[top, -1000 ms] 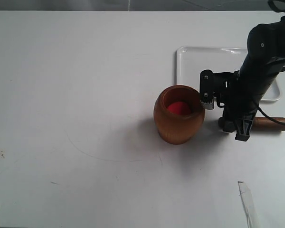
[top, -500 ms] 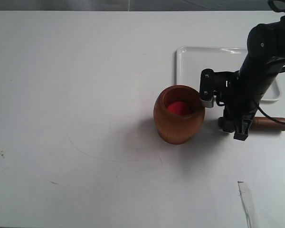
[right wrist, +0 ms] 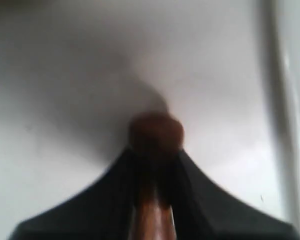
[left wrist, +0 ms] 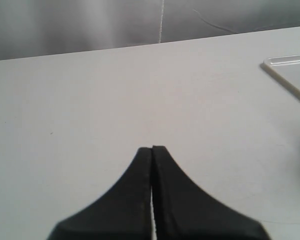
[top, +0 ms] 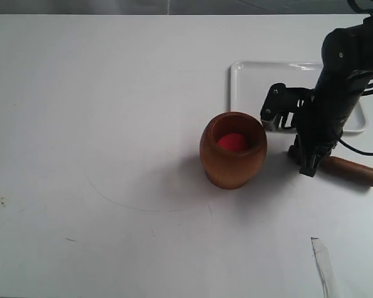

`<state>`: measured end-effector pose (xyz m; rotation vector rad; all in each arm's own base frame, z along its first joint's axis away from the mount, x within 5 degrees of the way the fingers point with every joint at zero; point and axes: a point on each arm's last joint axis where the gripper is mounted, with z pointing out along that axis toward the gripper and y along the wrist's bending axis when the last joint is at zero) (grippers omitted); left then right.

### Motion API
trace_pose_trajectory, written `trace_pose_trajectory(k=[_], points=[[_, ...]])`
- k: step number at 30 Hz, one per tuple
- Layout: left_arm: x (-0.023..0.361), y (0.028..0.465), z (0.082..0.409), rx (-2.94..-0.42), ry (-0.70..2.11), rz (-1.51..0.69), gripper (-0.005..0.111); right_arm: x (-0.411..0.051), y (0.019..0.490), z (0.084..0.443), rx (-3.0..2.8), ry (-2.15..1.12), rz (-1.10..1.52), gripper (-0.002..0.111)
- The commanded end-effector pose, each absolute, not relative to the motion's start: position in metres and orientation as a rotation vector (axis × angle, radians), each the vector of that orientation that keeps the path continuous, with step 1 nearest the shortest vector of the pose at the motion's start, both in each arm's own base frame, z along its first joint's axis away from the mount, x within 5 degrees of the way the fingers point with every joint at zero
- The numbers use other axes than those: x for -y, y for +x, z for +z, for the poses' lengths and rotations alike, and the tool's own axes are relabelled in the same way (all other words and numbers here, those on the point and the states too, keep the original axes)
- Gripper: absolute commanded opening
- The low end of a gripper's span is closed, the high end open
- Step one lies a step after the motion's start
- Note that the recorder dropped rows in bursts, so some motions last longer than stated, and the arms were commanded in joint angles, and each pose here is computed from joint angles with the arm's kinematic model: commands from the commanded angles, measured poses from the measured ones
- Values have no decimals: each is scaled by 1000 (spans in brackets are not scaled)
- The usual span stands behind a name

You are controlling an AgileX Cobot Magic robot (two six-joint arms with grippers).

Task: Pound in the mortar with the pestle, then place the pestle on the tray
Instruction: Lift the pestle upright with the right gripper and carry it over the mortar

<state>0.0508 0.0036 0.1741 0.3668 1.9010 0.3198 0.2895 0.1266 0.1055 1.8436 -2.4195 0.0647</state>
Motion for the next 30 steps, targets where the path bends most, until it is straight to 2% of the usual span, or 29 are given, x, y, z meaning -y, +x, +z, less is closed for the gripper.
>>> trace_pose_trajectory(k=[1, 9, 15, 20, 23, 27, 30], points=[[-3, 51, 174, -1897, 361, 302, 0, -114, 280, 67, 2286, 1765, 193, 0], [-3, 51, 174, -1897, 361, 302, 0, -112, 284, 85, 2376, 1717, 287, 0], [-3, 51, 174, -1897, 361, 302, 0, -113, 285, 135, 2546, 1748, 335, 0], [-3, 51, 174, -1897, 361, 302, 0, -118, 281, 206, 2901, 1840, 326, 0], [-3, 51, 174, -1897, 361, 302, 0, -122, 272, 256, 3240, 1857, 229, 0], [-3, 51, 174, -1897, 361, 302, 0, -125, 253, 324, 3765, 1761, -136, 0], [-3, 51, 174, -1897, 361, 302, 0, -129, 236, 357, 3949, 1780, -392, 0]])
